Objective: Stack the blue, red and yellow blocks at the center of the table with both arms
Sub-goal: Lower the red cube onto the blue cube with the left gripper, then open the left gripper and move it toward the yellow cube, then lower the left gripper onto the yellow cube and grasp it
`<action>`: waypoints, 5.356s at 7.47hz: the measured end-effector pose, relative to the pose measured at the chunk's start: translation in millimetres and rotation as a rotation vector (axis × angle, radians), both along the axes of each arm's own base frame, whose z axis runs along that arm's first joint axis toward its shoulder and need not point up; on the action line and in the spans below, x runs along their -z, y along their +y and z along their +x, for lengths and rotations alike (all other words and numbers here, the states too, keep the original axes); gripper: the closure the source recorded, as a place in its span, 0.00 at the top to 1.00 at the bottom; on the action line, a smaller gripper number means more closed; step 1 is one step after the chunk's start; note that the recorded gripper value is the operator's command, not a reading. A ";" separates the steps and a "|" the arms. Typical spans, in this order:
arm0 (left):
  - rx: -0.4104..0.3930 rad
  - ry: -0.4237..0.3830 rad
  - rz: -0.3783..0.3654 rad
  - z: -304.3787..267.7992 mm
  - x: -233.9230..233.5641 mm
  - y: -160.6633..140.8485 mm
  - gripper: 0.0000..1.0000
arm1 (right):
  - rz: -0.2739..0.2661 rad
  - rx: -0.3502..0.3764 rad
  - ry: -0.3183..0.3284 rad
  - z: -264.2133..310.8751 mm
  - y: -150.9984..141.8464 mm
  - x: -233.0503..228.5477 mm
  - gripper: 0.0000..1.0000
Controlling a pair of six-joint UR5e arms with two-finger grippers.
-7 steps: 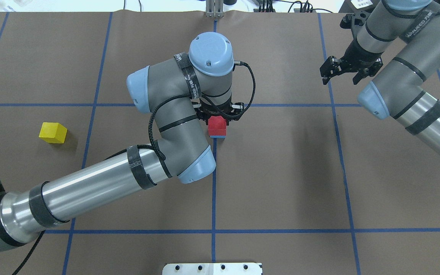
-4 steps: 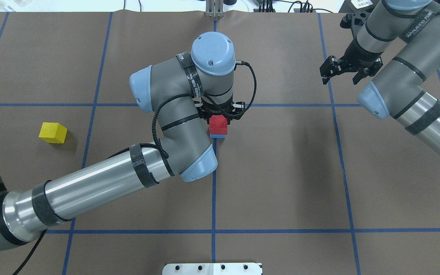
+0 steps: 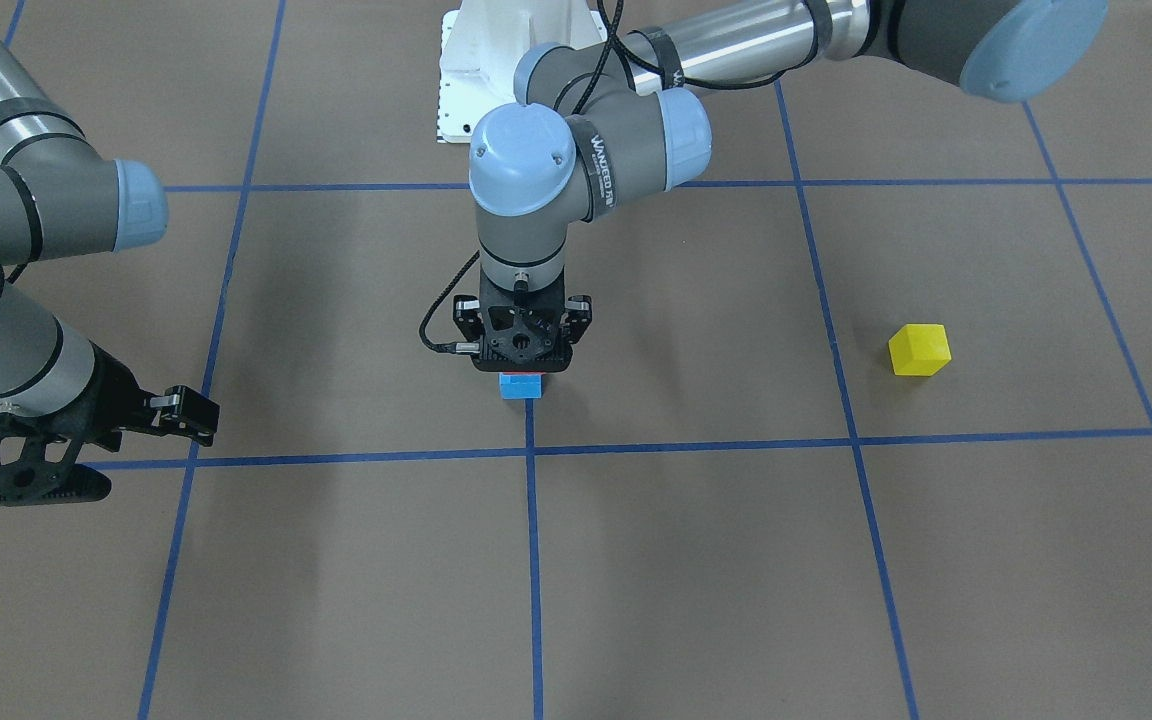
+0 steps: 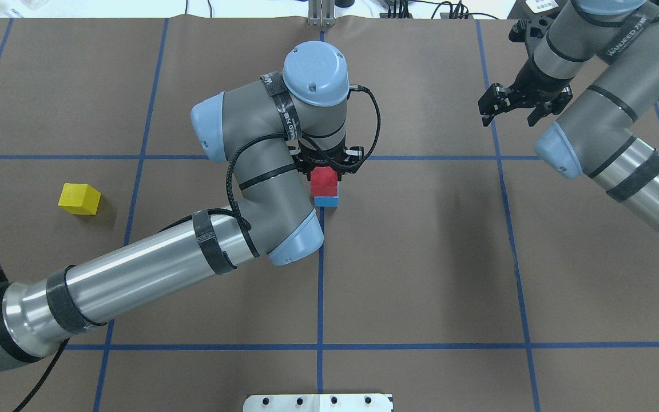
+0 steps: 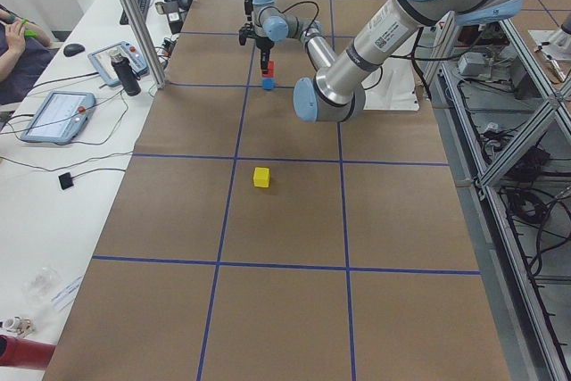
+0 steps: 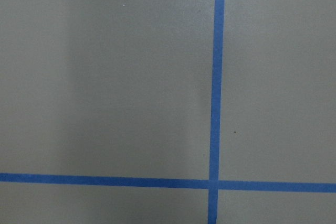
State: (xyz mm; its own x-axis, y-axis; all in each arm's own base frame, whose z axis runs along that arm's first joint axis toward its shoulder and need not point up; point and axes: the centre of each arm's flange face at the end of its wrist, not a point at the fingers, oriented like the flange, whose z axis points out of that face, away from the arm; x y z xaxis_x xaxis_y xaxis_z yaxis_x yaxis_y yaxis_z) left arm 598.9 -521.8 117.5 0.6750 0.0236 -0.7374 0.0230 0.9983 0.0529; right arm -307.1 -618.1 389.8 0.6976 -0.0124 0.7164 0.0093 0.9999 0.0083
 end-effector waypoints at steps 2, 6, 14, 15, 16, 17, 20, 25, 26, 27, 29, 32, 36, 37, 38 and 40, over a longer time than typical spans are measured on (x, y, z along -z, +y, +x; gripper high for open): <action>0.003 -0.002 -0.003 3.1 -2.7 -2.8 0.00 | -0.001 0.000 0.002 0.0 0.1 -1.0 0.99; 0.012 0.012 -0.006 8.7 -5.9 -5.4 1.00 | -0.002 0.000 0.002 0.1 0.4 -1.8 0.99; 0.023 0.118 -0.026 -69.6 16.0 -27.8 1.00 | 0.007 -0.003 0.000 7.6 -2.9 -1.6 1.00; 0.034 0.141 -0.025 -110.8 -6.7 -22.8 1.00 | 0.008 -0.011 0.000 12.6 -5.3 -1.3 0.99; 0.062 0.138 -0.026 -159.8 -46.0 -14.6 1.00 | 0.007 -0.018 -0.001 16.6 -7.2 -1.1 0.99; 0.078 0.114 -0.018 -204.6 -90.1 -6.9 1.00 | 0.004 -0.025 0.000 18.8 -8.3 -1.0 0.99; -0.025 -0.028 0.068 -286.4 -238.7 7.5 1.00 | 0.012 -0.034 -0.002 19.7 -8.9 -0.6 0.99; -0.042 -0.070 0.060 -317.7 -342.9 32.1 1.00 | 0.008 -0.034 0.002 20.1 -8.2 -5.4 0.99; -0.045 -0.078 0.051 -315.2 -350.5 30.2 1.00 | 0.008 -0.034 0.002 20.1 -8.1 -5.5 1.00; -0.049 -0.087 0.041 -312.1 -358.1 27.8 1.00 | 0.008 -0.034 0.002 19.7 -8.0 -5.1 0.99; -0.057 -0.101 0.025 -306.1 -371.1 23.9 1.00 | 0.008 -0.033 0.001 19.3 -7.9 -4.4 0.99; -0.060 -0.100 0.026 -298.7 -388.9 16.6 1.00 | 0.009 -0.033 0.000 19.2 -7.7 -3.8 0.99; -0.061 -0.102 0.021 -295.1 -394.7 13.7 1.00 | 0.008 -0.033 0.001 19.4 -7.3 -4.8 0.99; -0.061 -0.102 0.019 -294.7 -395.0 13.4 0.99 | 0.009 -0.034 0.002 19.6 -7.1 -5.1 1.00; -0.062 -0.101 0.017 -294.4 -395.3 13.4 0.99 | 0.009 -0.034 0.002 19.6 -7.0 -5.2 1.00; -0.064 -0.099 0.015 -293.2 -395.1 13.6 0.99 | 0.007 -0.033 0.004 19.9 -6.7 -6.9 1.00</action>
State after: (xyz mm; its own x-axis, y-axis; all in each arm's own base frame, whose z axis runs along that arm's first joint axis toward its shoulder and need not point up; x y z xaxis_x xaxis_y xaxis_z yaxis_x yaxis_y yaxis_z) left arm 305.7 -508.2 512.6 0.7415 0.0801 -0.6661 -0.0474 0.9966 0.0671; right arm -287.2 -624.8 396.7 0.7004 0.0054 0.7138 -0.0238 0.9996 0.0158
